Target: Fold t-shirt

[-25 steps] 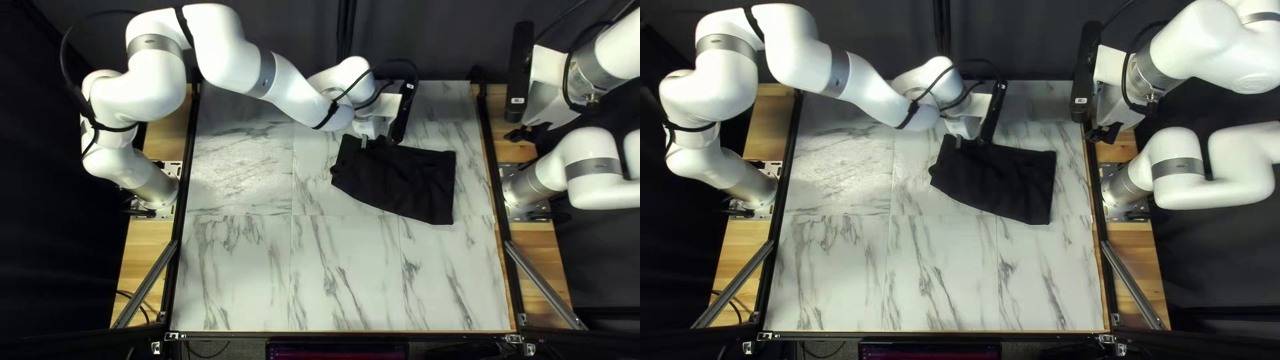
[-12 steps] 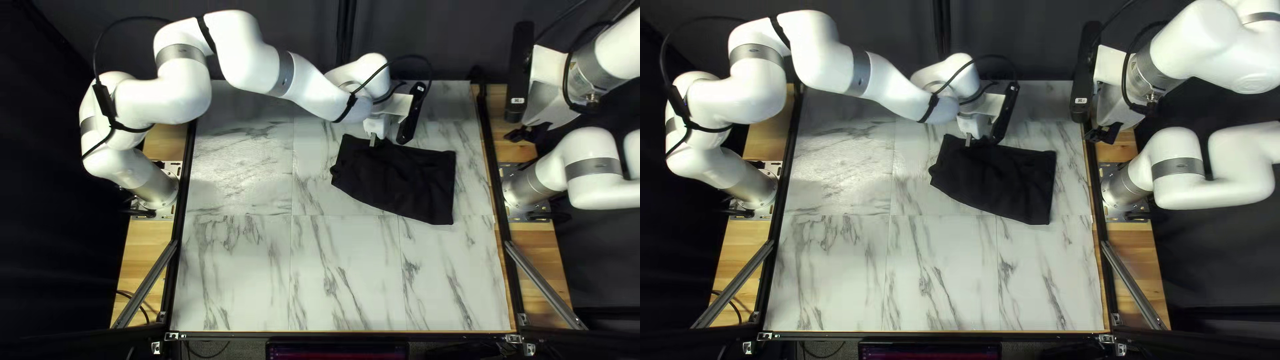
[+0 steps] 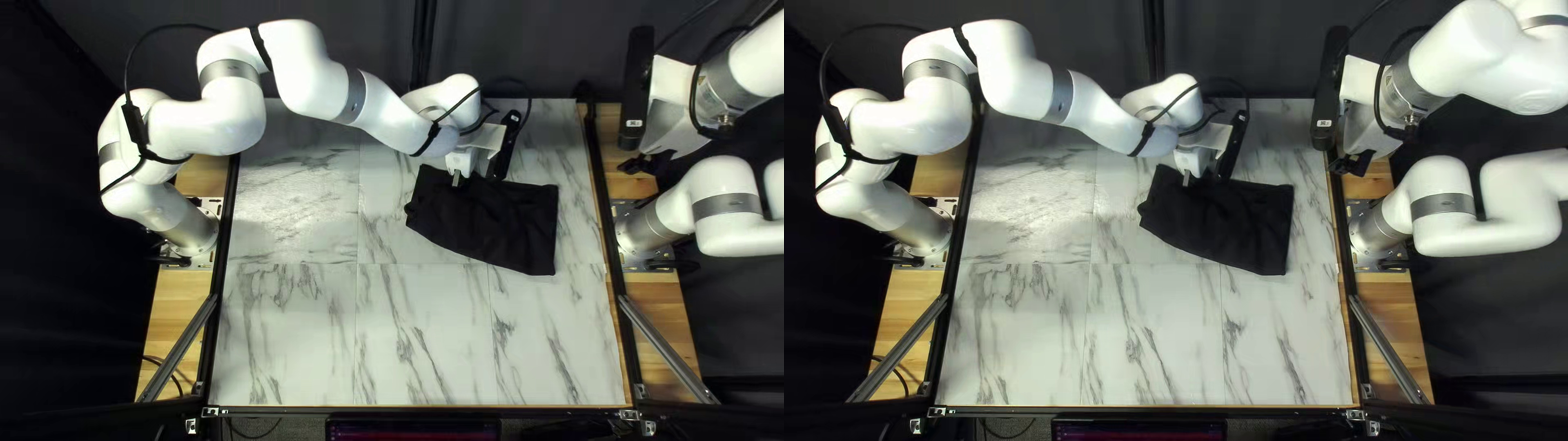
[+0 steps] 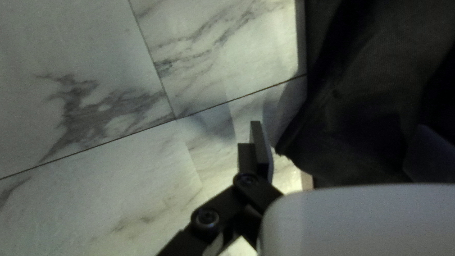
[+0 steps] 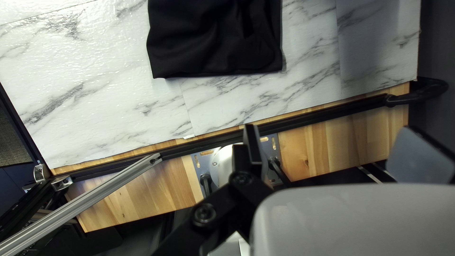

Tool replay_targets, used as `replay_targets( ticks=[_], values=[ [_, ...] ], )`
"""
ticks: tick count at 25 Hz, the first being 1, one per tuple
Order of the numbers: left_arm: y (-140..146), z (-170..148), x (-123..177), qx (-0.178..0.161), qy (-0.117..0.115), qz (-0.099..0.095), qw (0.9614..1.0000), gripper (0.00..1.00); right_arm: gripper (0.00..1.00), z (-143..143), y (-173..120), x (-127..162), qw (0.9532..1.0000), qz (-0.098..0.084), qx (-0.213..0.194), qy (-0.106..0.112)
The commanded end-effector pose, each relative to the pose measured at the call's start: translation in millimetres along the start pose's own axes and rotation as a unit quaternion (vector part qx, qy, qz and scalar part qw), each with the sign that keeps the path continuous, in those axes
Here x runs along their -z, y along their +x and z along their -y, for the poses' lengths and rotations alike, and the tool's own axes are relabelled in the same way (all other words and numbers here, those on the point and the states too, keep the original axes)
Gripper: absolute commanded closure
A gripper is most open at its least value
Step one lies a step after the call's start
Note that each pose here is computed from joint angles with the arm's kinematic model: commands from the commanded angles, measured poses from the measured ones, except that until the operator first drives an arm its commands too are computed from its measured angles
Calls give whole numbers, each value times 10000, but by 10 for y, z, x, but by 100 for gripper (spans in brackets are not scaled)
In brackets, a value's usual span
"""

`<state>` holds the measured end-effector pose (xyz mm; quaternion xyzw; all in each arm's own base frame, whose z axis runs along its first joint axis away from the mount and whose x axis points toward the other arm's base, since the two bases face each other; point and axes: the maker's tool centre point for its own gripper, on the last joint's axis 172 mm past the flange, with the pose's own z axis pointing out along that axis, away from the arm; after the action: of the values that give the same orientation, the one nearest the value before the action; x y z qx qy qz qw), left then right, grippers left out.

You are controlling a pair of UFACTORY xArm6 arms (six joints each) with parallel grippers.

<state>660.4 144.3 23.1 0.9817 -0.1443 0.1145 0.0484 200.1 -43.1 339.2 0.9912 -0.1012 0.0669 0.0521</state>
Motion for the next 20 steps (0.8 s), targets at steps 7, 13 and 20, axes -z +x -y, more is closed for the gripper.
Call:
replay_targets(
  ticks=[7, 13, 20],
  values=[
    [79, -309, 435, -85, 225, -56, 9997, 100, 0, 0, 0, 0, 10000, 0, 0, 0],
    [157, -642, 829, -123, 406, 11, 9991, 100, 0, 0, 0, 0, 10000, 0, 0, 0],
    [-52, -830, 1093, 142, 468, 341, 9982, 99, 0, 0, 0, 0, 10000, 0, 0, 0]
  ],
)
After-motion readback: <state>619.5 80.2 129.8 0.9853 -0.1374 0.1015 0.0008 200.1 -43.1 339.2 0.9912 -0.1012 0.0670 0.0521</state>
